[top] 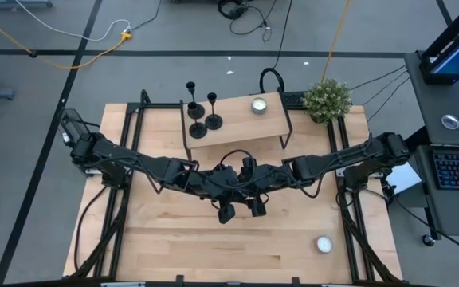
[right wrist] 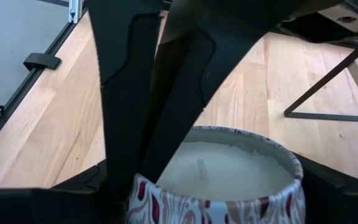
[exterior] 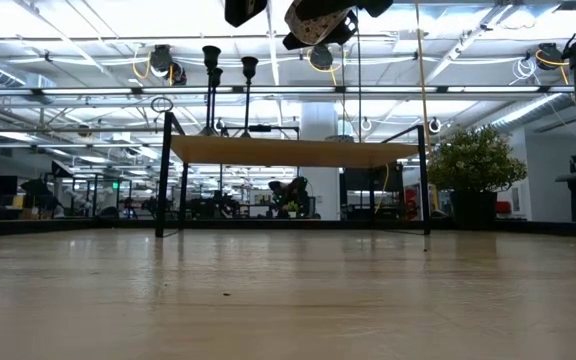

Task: Pick & Place candle stick holders
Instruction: Put the left red and white scented candle on the shelf

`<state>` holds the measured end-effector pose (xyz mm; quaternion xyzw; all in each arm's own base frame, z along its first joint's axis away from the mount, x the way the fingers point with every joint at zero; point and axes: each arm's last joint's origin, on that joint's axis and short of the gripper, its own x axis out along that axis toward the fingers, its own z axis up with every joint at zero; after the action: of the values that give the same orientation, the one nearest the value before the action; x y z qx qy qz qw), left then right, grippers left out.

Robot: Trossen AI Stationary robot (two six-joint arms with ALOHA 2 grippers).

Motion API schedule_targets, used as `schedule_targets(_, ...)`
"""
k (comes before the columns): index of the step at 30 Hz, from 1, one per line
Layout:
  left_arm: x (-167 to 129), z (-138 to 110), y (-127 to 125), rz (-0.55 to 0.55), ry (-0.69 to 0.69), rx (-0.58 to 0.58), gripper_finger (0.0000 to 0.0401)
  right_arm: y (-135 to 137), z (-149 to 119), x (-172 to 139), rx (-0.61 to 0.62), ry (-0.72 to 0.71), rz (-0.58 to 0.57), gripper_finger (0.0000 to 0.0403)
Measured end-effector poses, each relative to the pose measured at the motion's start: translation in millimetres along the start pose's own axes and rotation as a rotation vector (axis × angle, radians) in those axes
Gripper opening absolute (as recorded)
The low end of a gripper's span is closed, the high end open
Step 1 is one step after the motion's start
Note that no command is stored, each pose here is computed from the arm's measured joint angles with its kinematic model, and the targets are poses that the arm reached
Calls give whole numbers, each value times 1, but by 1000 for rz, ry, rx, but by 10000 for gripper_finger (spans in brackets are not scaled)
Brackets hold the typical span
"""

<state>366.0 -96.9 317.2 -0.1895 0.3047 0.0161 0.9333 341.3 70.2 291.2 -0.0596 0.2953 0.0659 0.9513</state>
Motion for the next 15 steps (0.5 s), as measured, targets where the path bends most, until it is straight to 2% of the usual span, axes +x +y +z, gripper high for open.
schedule_targets(15,0,0,0,0,0,0,7,0,0,0,7,-4,-1,281)
